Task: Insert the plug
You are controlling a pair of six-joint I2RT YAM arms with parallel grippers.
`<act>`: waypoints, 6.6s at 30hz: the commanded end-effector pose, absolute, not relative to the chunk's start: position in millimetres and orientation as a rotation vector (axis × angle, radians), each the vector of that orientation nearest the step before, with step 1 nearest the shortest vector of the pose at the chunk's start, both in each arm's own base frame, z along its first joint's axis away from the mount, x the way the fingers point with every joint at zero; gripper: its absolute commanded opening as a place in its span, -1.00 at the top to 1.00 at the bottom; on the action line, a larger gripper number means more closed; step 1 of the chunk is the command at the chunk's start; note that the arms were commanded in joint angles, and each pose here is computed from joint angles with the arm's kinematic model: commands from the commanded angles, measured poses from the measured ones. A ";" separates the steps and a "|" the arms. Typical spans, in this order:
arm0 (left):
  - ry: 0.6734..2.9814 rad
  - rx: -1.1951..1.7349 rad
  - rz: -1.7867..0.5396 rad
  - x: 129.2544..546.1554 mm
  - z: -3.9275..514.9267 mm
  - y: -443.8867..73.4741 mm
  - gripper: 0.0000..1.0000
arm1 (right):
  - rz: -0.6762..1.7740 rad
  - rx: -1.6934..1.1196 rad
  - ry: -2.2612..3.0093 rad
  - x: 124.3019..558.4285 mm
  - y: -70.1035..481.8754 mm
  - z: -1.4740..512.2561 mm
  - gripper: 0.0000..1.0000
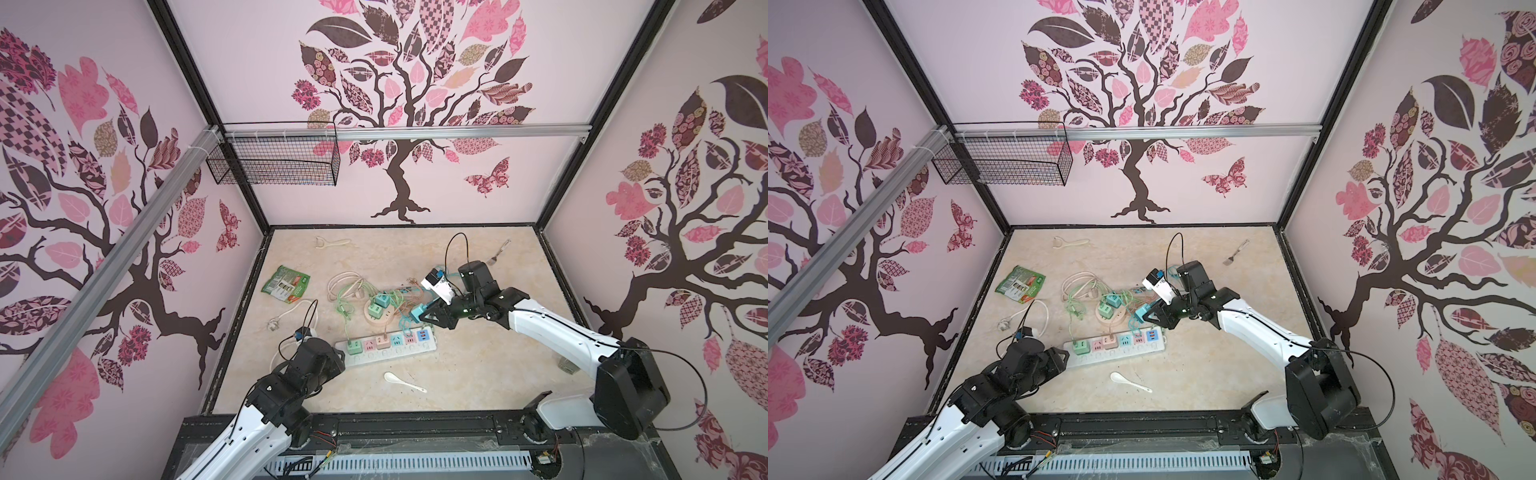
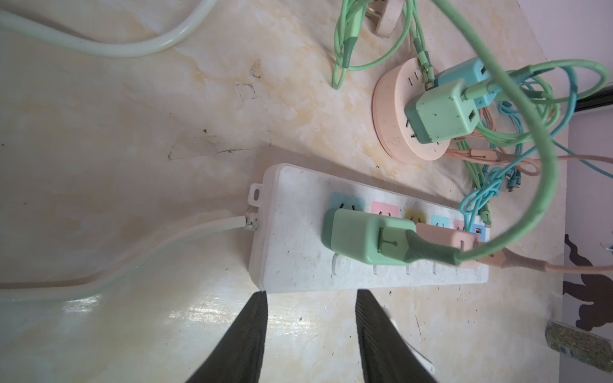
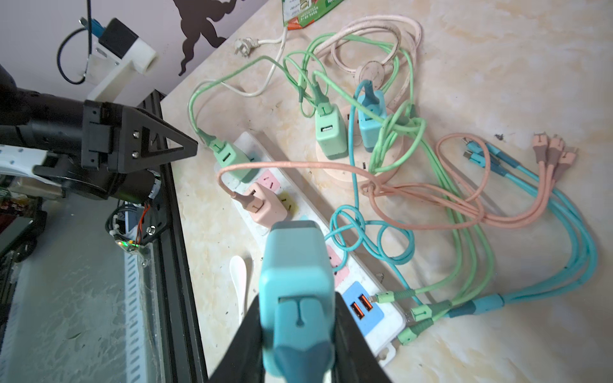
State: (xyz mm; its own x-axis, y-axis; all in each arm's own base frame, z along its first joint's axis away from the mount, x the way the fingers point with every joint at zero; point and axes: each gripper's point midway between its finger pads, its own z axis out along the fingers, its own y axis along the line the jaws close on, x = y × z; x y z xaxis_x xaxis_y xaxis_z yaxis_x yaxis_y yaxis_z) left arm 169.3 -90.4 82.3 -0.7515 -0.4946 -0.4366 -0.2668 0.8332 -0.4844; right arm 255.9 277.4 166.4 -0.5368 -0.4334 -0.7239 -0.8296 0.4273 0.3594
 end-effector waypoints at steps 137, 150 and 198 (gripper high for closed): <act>2.450 -0.470 -0.377 216.7 37.9 -94.8 0.40 | 0.088 -2.061 2.273 198.7 270.7 1.8 0.55; 2.402 -0.455 -0.414 214.2 76.6 -92.7 0.01 | 0.167 -1.903 2.243 209.8 291.3 39.0 0.24; 2.101 -0.313 0.095 302.5 205.6 13.3 -0.83 | 0.130 -0.562 1.837 292.6 187.4 241.7 -0.99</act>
